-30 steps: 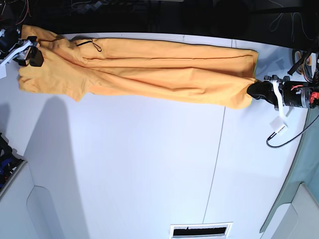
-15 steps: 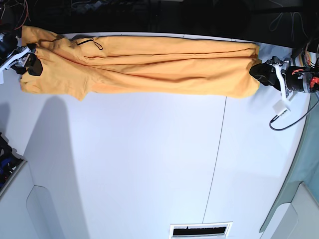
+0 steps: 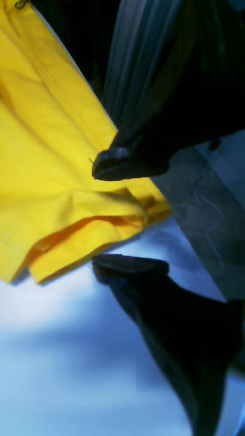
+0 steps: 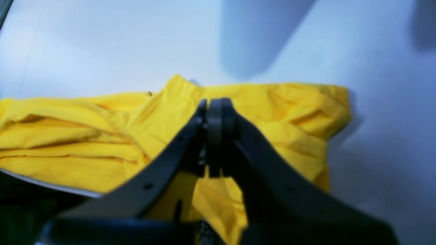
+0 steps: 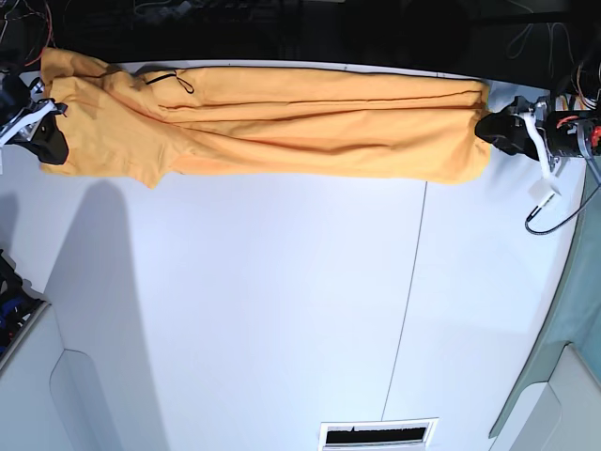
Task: Layout the t-shirt on the table in an organized manner, then fold the t-shirt properly
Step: 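Regrasp the folded shirt ends with both grippers and straighten the strip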
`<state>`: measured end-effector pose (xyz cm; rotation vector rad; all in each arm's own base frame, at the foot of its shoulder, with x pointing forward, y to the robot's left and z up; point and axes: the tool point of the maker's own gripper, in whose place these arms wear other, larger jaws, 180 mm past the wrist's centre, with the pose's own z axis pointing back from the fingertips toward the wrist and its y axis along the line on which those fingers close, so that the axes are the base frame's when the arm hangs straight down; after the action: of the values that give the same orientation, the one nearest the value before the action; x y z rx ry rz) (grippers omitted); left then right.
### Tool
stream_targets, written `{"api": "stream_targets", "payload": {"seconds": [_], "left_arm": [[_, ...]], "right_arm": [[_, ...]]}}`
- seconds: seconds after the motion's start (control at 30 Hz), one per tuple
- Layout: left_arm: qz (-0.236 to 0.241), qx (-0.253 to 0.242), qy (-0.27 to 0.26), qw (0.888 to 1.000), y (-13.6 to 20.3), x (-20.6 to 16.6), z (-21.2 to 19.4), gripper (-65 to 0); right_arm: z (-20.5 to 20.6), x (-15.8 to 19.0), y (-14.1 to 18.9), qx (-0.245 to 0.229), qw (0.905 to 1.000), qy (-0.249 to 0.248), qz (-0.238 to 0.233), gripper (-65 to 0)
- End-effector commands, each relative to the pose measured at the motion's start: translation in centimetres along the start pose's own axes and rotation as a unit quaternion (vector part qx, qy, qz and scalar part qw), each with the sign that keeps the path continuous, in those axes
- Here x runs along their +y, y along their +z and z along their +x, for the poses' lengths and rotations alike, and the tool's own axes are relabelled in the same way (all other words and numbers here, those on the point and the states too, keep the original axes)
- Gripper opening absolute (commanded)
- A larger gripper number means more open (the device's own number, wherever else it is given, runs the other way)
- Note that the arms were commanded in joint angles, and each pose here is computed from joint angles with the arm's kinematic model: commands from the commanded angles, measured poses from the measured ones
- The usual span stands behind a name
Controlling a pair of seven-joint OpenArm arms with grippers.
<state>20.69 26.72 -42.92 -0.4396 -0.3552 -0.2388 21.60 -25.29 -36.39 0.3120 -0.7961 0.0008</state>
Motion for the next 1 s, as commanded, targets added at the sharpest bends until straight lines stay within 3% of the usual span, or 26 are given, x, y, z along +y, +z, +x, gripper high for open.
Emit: {"api": "stream_targets", "payload": {"seconds": [0.0, 0.33, 0.67, 0.97], "left_arm": [[0.012, -0.023, -0.003, 1.000, 0.6, 0.5, 1.6, -26.9], [0.102, -0.007, 0.011, 0.995, -1.1, 2.7, 0.3, -26.9], [0.109, 0.000, 0.017, 0.994, -0.9, 3.0, -0.7, -27.0], [0.131, -0.051, 0.038, 0.989, 1.9, 4.8, 1.4, -27.0]], "right_arm": [[0.7, 0.1, -0.1, -0.009, 0.9999, 0.012, 0.003, -65.0], [-6.5, 1.6, -3.2, 0.097, 0.9947, -0.003, 0.033, -65.0], [-7.4, 2.2, -3.8, 0.105, 0.9935, -0.007, 0.044, -65.0], [-7.4, 2.1, -3.8, 0.106, 0.9934, -0.005, 0.042, -65.0]]}}
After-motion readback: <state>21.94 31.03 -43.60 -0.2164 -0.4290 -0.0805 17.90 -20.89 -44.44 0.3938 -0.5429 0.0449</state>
